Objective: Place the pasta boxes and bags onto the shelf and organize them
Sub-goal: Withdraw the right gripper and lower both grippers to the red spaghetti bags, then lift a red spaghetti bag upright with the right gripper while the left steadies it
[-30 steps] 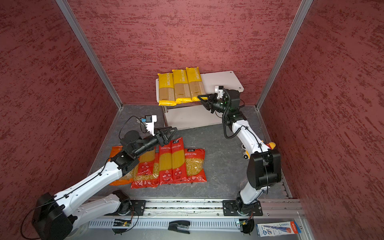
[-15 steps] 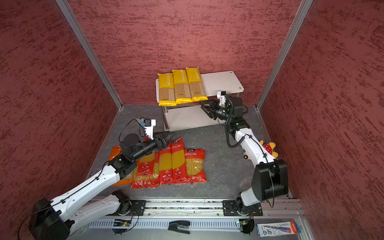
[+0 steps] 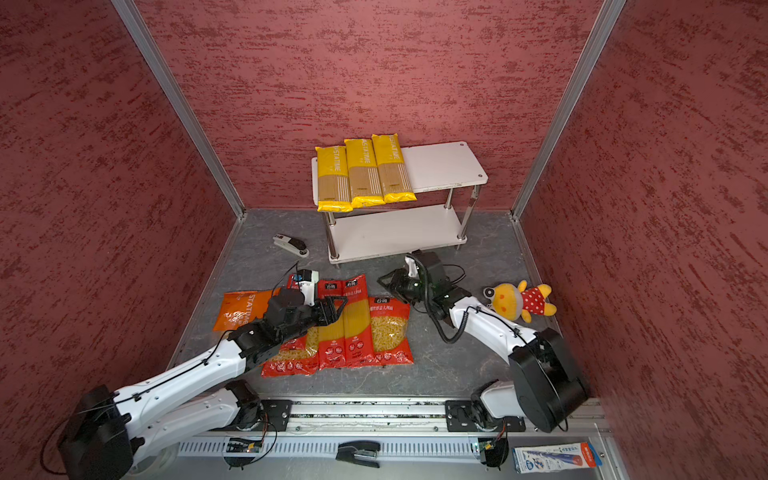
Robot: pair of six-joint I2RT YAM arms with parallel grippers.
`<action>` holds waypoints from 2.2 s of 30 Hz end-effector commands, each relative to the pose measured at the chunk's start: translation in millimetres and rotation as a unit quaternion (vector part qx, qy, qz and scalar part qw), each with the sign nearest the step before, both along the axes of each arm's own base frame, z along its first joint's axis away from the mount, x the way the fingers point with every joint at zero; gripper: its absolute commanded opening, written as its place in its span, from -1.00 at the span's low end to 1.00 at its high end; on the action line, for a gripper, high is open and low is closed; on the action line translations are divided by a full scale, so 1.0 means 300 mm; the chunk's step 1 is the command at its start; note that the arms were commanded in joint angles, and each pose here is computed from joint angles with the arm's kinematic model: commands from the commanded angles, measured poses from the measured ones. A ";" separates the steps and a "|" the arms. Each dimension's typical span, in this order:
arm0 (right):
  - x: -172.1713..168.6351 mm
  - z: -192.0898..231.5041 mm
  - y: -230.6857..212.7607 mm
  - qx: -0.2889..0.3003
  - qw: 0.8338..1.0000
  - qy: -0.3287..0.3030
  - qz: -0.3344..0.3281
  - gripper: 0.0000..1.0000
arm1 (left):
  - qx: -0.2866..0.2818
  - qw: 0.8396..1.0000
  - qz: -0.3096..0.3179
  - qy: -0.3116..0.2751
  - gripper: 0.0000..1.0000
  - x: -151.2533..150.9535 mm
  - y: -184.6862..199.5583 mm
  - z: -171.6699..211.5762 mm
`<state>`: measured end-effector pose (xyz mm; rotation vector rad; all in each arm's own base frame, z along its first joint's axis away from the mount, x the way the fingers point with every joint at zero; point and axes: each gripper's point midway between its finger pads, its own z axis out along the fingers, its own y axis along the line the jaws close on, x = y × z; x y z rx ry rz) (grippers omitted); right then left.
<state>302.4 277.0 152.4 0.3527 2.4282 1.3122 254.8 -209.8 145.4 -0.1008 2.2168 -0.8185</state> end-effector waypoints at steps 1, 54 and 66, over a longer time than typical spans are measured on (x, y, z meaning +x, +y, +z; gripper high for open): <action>0.007 -0.094 -0.004 -0.094 0.995 -0.008 -0.022 -0.19 | 0.016 0.999 0.046 0.024 0.30 0.005 0.043 -0.053; 0.006 -0.030 0.243 -0.069 0.979 -0.166 0.101 -0.97 | -0.029 0.998 0.047 -0.014 0.62 0.047 0.111 0.055; -0.088 0.391 0.137 0.002 0.887 -0.452 0.095 -1.00 | -0.089 0.990 -0.018 -0.112 0.66 0.070 0.088 0.317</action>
